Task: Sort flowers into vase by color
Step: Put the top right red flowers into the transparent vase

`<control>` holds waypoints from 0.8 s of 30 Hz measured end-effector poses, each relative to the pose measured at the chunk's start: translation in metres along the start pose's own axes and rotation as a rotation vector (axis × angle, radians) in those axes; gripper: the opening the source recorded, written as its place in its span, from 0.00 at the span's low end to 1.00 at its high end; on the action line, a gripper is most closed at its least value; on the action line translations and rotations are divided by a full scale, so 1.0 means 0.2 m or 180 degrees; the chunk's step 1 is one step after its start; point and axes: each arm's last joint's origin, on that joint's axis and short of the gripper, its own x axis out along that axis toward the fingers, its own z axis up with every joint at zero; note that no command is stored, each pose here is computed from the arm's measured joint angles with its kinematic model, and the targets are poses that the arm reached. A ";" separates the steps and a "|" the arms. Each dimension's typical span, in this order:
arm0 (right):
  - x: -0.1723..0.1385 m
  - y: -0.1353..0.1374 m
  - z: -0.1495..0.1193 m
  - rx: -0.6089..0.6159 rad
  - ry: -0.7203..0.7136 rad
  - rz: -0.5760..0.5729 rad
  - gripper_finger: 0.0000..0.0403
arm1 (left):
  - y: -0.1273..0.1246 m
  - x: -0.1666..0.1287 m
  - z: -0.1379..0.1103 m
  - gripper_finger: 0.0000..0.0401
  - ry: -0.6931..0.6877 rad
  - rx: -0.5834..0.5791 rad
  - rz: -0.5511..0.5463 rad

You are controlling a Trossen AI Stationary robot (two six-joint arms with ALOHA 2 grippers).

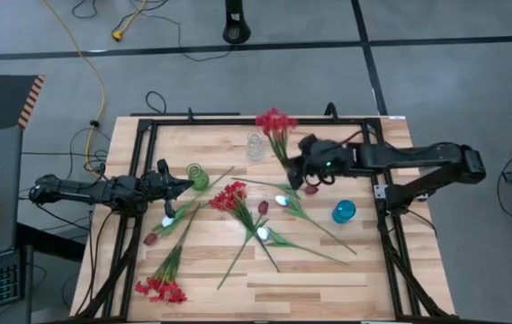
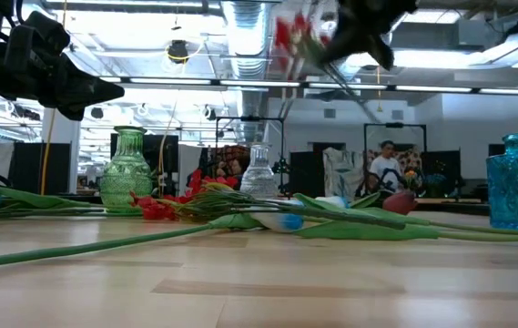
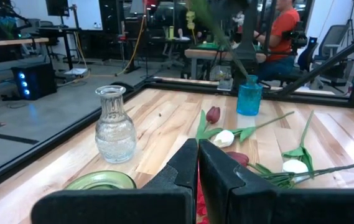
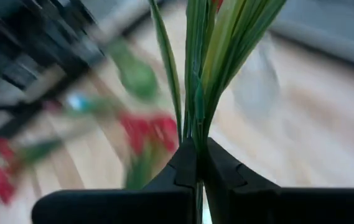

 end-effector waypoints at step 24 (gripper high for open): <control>0.44 -0.20 0.30 -0.0936 -0.1879 -0.0253 0.10 | 0.00 0.00 0.00 0.00 -0.0003 0.0008 0.0022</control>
